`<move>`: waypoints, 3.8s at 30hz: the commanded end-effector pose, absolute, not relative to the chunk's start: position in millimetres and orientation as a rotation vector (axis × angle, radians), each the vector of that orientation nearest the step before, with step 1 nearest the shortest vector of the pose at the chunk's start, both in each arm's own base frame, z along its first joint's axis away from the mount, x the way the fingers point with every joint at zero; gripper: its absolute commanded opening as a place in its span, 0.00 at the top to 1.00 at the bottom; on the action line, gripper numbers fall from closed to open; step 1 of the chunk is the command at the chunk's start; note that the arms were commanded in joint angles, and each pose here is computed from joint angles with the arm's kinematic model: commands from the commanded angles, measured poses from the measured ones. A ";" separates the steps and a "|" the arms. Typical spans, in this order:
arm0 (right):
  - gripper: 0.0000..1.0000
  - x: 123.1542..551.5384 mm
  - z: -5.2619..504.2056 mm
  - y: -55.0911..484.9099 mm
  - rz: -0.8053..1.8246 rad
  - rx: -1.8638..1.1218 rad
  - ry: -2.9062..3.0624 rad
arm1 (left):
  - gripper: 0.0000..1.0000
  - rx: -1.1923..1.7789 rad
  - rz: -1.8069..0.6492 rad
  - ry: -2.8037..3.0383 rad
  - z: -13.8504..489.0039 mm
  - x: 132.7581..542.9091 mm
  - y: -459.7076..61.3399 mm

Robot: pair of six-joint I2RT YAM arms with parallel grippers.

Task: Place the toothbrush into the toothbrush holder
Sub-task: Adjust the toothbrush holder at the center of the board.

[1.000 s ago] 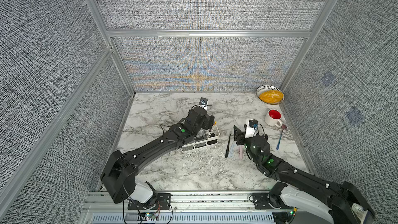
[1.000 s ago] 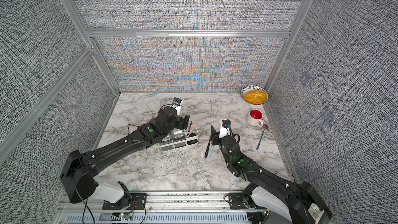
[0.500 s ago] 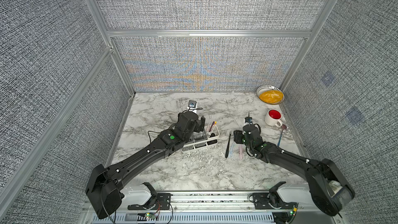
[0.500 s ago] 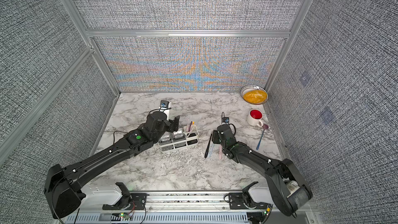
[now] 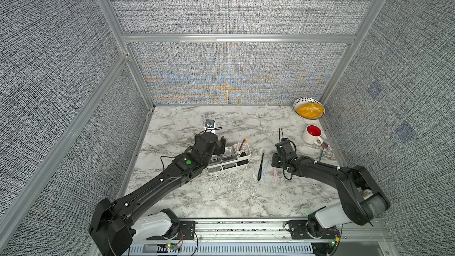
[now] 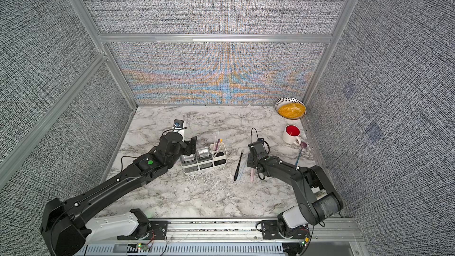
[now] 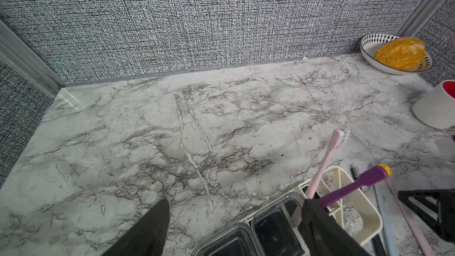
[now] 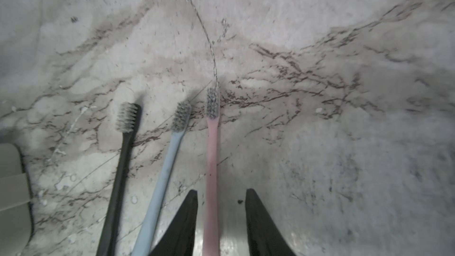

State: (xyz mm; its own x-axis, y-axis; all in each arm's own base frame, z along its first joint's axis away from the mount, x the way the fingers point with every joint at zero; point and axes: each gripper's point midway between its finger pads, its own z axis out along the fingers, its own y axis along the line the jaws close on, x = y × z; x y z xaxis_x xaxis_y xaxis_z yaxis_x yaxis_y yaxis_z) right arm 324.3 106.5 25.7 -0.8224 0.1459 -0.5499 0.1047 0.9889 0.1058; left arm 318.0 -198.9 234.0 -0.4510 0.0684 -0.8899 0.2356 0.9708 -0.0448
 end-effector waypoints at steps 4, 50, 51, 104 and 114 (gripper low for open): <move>0.67 315.9 7.1 104.4 0.066 0.171 2.612 | 0.14 0.189 -0.230 2.036 234.2 317.2 -196.5; 0.93 345.2 113.8 155.3 0.479 0.032 2.222 | 0.19 -0.120 -0.463 2.796 101.1 214.1 -166.8; 0.93 345.1 114.0 156.0 0.483 0.030 2.222 | 0.19 -0.121 -0.436 2.796 96.6 218.5 -166.2; 0.93 250.3 269.1 264.0 0.903 -0.458 1.586 | 0.19 0.236 -1.229 2.235 308.2 316.3 -296.1; 0.93 250.1 288.7 279.4 0.977 -0.474 1.528 | 0.22 0.350 -1.377 2.194 313.7 297.9 -335.3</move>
